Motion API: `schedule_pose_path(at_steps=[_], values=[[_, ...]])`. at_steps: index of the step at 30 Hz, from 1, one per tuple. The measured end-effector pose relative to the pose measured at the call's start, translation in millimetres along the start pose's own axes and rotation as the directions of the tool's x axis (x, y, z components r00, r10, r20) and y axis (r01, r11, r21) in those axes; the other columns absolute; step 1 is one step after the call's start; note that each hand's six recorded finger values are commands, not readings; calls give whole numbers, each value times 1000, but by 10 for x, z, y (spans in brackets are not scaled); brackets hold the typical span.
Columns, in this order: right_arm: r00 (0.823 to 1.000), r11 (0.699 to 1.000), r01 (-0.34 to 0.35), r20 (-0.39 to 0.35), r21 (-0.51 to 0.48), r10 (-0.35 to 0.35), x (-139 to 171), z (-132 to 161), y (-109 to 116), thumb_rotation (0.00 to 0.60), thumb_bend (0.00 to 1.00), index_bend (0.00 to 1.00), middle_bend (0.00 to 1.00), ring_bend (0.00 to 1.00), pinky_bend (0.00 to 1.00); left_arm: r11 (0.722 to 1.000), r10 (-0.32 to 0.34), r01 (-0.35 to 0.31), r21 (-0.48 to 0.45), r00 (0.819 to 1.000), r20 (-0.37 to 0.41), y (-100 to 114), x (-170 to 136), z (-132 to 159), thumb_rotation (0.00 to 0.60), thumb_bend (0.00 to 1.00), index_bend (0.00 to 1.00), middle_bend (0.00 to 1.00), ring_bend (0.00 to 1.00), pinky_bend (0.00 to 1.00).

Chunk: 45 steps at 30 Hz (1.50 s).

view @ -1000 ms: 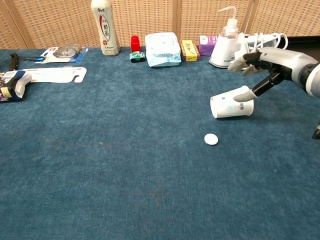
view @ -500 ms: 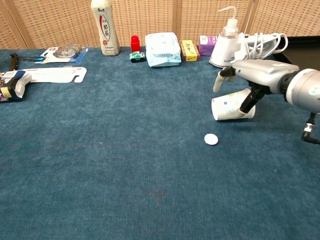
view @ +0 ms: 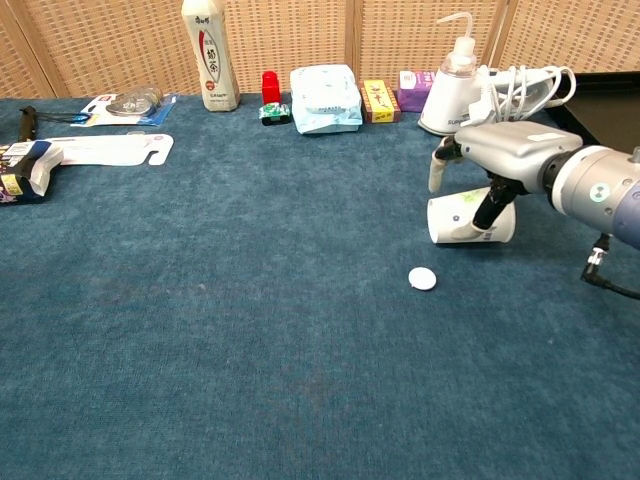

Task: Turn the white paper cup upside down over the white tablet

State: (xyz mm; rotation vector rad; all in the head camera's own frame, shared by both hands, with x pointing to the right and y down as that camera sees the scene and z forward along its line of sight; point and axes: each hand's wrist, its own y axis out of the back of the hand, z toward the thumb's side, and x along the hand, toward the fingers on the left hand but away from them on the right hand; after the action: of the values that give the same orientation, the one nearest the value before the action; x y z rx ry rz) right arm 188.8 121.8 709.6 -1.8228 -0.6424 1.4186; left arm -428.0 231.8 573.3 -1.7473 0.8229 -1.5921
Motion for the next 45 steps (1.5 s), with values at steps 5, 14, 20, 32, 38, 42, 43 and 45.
schedule_pose_path(at_steps=[5,14,20,32,38,42,43,45], values=[[1000,1000,9,7,10,-9,-5,24,-23,566,244,429,203,191,82,1000,-1,1,-1,1000,0,-7,-7,-11,327,249,119,180,120,163],[999,999,31,37,-34,-29,-15,-12,19,568,253,453,222,205,84,1000,0,-1,-4,1000,-8,-4,-26,-52,330,248,118,181,120,163],[998,976,31,61,-214,-18,3,-31,94,568,253,462,235,220,87,1000,0,0,-4,1000,-6,-7,-18,-50,330,248,118,181,120,163],[997,773,-6,52,-634,50,165,-57,204,565,254,464,247,230,88,1000,3,-3,4,1000,-3,14,-7,-36,329,248,118,181,120,163],[996,591,-47,3,-806,85,250,31,183,566,254,464,248,230,87,1000,8,-8,9,1000,-3,40,-7,-25,330,248,119,181,120,163],[997,531,-70,-36,-844,74,297,107,172,565,254,464,248,230,84,1000,11,-11,11,1000,-5,57,-15,-25,328,248,118,180,120,162],[997,526,-73,-43,-847,69,305,124,168,566,254,464,248,230,84,1000,11,-11,12,1000,-5,58,-18,-26,327,248,118,181,120,162],[997,524,-79,-59,-848,55,323,163,146,562,254,464,248,231,83,1000,11,-11,14,1000,-6,63,-24,-29,327,248,118,181,120,162]])
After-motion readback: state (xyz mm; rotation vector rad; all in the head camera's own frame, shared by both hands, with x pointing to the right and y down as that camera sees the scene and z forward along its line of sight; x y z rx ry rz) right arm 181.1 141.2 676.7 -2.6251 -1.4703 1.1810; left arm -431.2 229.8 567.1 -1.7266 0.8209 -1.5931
